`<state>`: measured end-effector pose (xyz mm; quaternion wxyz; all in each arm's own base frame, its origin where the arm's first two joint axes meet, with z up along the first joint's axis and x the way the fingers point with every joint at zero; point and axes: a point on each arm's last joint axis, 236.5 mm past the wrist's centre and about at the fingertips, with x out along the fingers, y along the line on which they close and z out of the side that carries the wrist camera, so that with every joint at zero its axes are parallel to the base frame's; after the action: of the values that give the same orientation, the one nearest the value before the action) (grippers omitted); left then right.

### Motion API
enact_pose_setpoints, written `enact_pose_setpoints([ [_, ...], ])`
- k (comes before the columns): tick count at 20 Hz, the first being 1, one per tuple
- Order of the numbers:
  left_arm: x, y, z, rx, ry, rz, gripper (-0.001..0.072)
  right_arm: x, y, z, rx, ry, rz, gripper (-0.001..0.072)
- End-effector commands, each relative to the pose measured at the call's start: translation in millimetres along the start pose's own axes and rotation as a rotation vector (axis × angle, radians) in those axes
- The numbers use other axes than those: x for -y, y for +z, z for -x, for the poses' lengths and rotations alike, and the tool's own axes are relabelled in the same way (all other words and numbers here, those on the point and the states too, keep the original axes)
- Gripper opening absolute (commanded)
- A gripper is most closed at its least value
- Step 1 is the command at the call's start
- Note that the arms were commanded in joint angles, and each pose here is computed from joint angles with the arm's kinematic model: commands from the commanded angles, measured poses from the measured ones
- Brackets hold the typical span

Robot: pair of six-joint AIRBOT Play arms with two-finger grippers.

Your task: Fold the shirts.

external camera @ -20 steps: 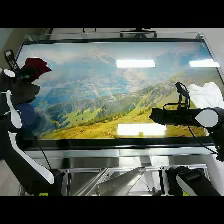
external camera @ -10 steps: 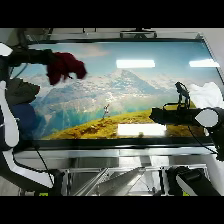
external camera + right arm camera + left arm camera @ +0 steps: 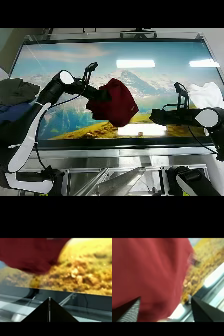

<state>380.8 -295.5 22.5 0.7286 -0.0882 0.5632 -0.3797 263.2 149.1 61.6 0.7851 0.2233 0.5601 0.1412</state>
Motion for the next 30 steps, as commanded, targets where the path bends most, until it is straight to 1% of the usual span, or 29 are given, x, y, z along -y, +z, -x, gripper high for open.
enact_pose_setpoints([
  [1,13,-19,8,-0.094,-0.035,-0.009,0.0714,2,-8,0,-0.036,-0.007,0.065,0.0020],
  [2,9,-22,22,-0.123,-0.043,-0.002,0.0712,4,-14,-1,-0.061,-0.013,0.064,0.0036],
  [3,-3,-27,31,-0.149,-0.027,0.010,0.0712,7,-21,-4,-0.096,-0.022,0.058,0.0188],
  [4,-19,-37,36,-0.183,0.002,0.030,0.0712,12,-31,-11,-0.134,-0.027,0.042,0.0419],
  [5,-40,-47,36,-0.203,0.037,0.060,0.0712,17,-44,-23,-0.169,-0.025,0.020,0.0435],
  [7,-78,-62,31,-0.203,0.084,0.135,0.0712,25,-58,-50,-0.170,-0.011,-0.022,0.0435],
  [9,-113,-75,26,-0.196,0.108,0.199,0.0712,36,-48,-71,-0.116,-0.013,-0.078,0.0436],
  [11,-138,-92,23,-0.214,0.101,0.254,0.0710,44,-40,-89,-0.105,-0.026,-0.126,0.0436],
  [13,-149,-99,18,-0.202,0.043,0.295,0.0700,43,-34,-112,-0.108,0.004,-0.174,0.0436],
  [15,-148,-86,12,-0.118,-0.049,0.310,0.0700,39,-28,-135,-0.108,0.055,-0.177,0.0436],
  [18,-157,-64,2,-0.026,-0.090,0.333,0.0700,40,-32,-163,-0.145,0.098,-0.213,0.0436],
  [19,-155,-57,-4,-0.016,-0.113,0.345,0.0699,40,-34,-172,-0.161,0.111,-0.219,0.0436],
  [21,-141,-43,-17,0.001,-0.202,0.352,0.0690,35,-32,-182,-0.170,0.151,-0.223,0.0435],
  [22,-131,-37,-22,0.004,-0.252,0.347,0.0666,30,-28,-185,-0.160,0.179,-0.224,0.0435],
  [23,-123,-32,-27,0.002,-0.286,0.344,0.0522,26,-22,-187,-0.141,0.199,-0.220,0.0430],
  [24,-118,-28,-30,-0.004,-0.298,0.330,0.0397,22,-16,-187,-0.118,0.216,-0.204,0.0268],
  [25,-115,-26,-32,-0.012,-0.303,0.315,0.0292,18,-10,-185,-0.103,0.230,-0.190,0.0095],
  [27,-107,-18,-28,-0.013,-0.316,0.281,0.0004,13,2,-181,-0.085,0.249,-0.170,0.0019],
  [30,-90,-8,-6,-0.032,-0.368,0.249,0.0003,-4,23,-157,-0.076,0.332,-0.127,0.0017],
])
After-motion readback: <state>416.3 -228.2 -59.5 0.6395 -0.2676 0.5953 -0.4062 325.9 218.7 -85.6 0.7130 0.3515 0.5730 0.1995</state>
